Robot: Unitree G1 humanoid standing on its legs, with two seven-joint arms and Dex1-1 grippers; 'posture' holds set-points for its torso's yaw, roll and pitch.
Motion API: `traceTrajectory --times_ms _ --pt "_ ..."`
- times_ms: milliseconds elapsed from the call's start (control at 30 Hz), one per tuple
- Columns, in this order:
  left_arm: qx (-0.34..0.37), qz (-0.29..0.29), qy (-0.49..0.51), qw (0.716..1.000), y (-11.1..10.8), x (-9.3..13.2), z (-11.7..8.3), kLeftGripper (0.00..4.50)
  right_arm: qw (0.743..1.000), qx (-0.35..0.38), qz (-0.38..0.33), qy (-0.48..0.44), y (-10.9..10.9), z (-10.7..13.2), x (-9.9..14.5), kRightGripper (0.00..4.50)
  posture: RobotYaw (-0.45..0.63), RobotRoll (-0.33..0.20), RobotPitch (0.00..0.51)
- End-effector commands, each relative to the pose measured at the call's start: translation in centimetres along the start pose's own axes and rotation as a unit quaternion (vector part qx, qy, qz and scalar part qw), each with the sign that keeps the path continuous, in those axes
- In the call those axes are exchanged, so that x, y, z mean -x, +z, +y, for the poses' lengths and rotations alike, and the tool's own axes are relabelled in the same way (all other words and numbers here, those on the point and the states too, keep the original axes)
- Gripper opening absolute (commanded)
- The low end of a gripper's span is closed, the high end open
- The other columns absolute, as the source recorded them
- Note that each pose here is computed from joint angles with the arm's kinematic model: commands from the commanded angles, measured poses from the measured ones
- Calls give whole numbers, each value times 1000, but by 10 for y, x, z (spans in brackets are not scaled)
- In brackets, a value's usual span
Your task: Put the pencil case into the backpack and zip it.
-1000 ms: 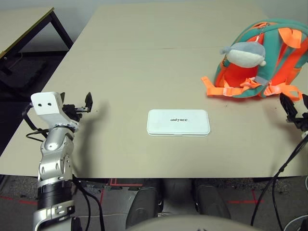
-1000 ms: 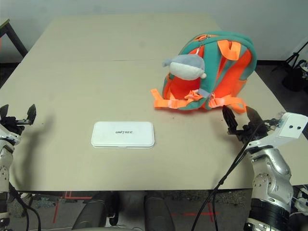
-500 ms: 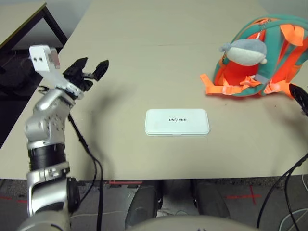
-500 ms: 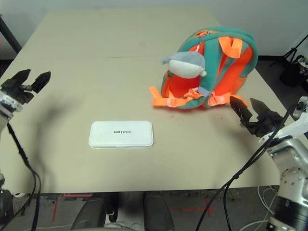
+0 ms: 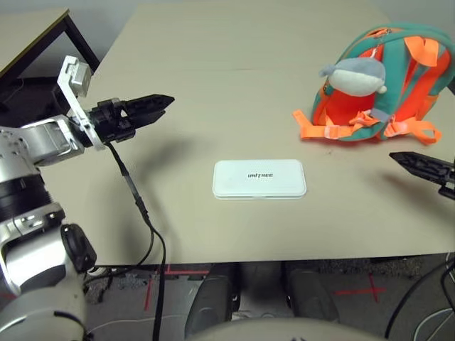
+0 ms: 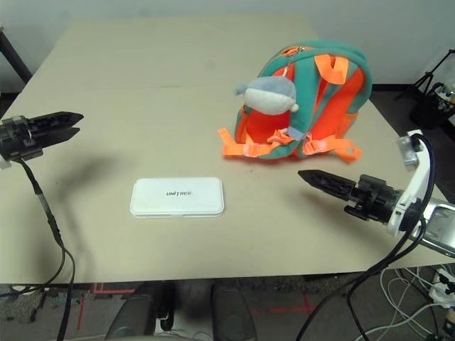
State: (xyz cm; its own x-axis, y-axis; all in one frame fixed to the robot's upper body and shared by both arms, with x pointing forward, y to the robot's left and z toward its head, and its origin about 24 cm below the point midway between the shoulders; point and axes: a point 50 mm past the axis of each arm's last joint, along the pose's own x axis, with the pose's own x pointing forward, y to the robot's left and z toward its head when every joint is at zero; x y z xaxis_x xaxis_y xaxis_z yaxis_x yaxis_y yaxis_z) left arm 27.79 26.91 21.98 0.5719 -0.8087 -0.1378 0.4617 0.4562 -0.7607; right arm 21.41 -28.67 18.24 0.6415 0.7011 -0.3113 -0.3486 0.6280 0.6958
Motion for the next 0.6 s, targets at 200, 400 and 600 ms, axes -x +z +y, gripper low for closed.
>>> traceTrajectory --times_ms 200,400,600 --pt "54 94 -10 994 -27 -14 10 4500 997 -40 68 8 -17 -8 -37 693 -51 0 92" --pt "87 113 10 990 -37 -24 25 4500 996 -50 73 -1 -15 -18 -60 42 -54 0 97" --pt "111 123 22 986 -45 -30 36 4500 995 -44 89 3 -19 -18 -77 42 -67 0 107"
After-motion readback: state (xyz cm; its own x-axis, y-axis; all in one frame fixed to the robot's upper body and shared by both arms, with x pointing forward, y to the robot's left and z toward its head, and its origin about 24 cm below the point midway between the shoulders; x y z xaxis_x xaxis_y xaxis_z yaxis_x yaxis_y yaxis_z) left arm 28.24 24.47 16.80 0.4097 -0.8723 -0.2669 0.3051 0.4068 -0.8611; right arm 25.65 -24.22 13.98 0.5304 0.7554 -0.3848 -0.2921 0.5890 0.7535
